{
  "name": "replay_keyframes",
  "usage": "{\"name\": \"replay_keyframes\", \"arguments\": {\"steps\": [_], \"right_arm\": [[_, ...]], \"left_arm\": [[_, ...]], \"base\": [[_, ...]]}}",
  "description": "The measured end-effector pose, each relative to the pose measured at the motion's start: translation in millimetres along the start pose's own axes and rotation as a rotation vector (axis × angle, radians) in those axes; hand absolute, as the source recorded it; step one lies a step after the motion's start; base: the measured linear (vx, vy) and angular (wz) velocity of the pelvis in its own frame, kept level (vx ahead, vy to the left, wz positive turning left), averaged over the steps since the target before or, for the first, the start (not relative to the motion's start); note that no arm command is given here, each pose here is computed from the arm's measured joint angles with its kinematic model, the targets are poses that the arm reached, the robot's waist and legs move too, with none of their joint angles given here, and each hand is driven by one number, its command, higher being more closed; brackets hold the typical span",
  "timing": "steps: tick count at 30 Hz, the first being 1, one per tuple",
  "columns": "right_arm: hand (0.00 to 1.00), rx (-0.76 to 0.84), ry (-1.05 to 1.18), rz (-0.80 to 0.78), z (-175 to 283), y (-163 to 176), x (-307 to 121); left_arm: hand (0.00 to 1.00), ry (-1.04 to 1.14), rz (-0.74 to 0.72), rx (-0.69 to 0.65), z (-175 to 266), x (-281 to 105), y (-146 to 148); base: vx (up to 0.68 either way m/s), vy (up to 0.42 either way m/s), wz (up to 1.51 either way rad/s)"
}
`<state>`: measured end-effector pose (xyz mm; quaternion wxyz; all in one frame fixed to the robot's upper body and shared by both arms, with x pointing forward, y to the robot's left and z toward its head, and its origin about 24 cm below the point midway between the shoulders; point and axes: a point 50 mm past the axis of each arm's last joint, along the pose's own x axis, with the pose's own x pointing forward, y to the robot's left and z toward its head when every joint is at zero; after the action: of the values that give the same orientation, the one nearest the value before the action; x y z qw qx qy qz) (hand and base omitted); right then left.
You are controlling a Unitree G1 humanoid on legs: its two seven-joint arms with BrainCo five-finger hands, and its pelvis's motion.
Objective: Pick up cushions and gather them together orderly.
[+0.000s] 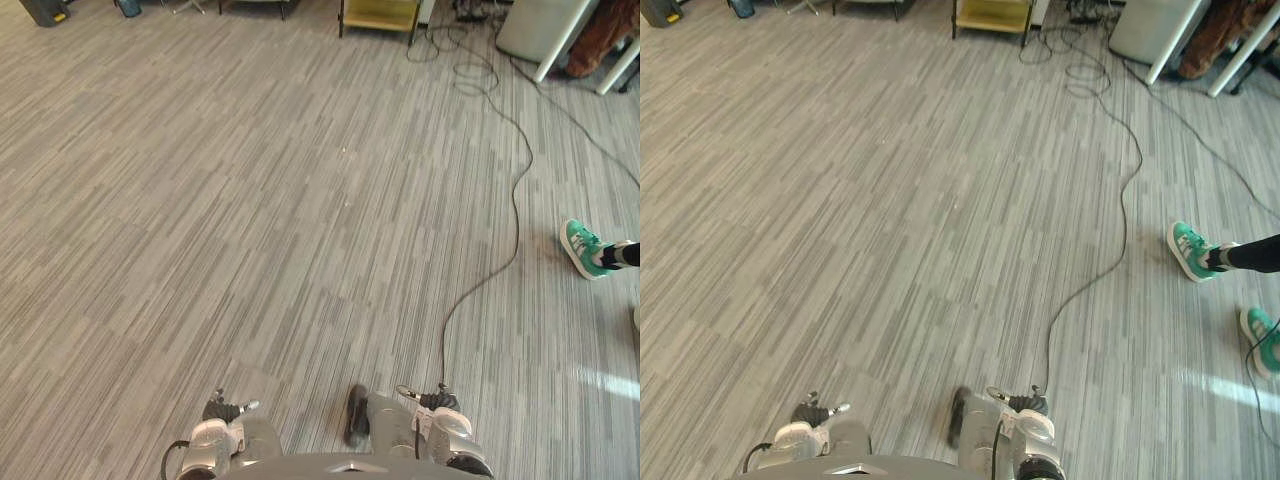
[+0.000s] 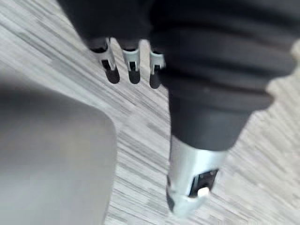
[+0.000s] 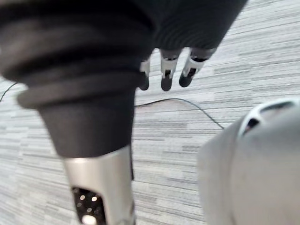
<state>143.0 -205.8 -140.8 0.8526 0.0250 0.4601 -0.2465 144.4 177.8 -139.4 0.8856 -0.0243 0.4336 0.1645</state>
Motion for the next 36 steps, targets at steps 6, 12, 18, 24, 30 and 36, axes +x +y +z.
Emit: {"name": "replay_keyframes", "arguments": {"steps": [6,12,18,24,30,36], "right_arm": [[0.0,0.013,0.02,0.038,-3.3,15.9,-2.7],[0.0,-0.004,0.041,-0.008,-18.0,-6.5,-3.5],[0.0,0.037,-0.033,-0.005,-5.1,-8.6,-4.5],[0.0,0.063,-0.059,-0.029,5.5,-17.8,-0.7],[0.0,0.031,-0.037,-0.033,1.3,-20.1,0.3],[0.0,-0.011,0.004,0.004,-6.2,-8.9,-0.6]], "left_arm": [[0.0,-0.016,0.043,-0.026,6.9,4.1,14.4],[0.0,0.06,0.05,0.076,-9.1,3.8,27.8],[0.0,0.093,0.002,0.104,-17.6,1.1,12.0],[0.0,0.164,-0.027,0.097,-38.2,-6.3,-1.6],[0.0,0.127,-0.019,0.021,-29.8,-5.4,-1.0],[0.0,0.024,-0.033,0.039,-8.5,-2.8,-2.1]], "base": [[0.62,0.265,0.03],[0.52,0.163,0.23],[0.45,-0.016,0.49],[0.75,-0.219,0.64],[0.68,-0.152,-0.06],[0.55,0.059,-0.47]]}}
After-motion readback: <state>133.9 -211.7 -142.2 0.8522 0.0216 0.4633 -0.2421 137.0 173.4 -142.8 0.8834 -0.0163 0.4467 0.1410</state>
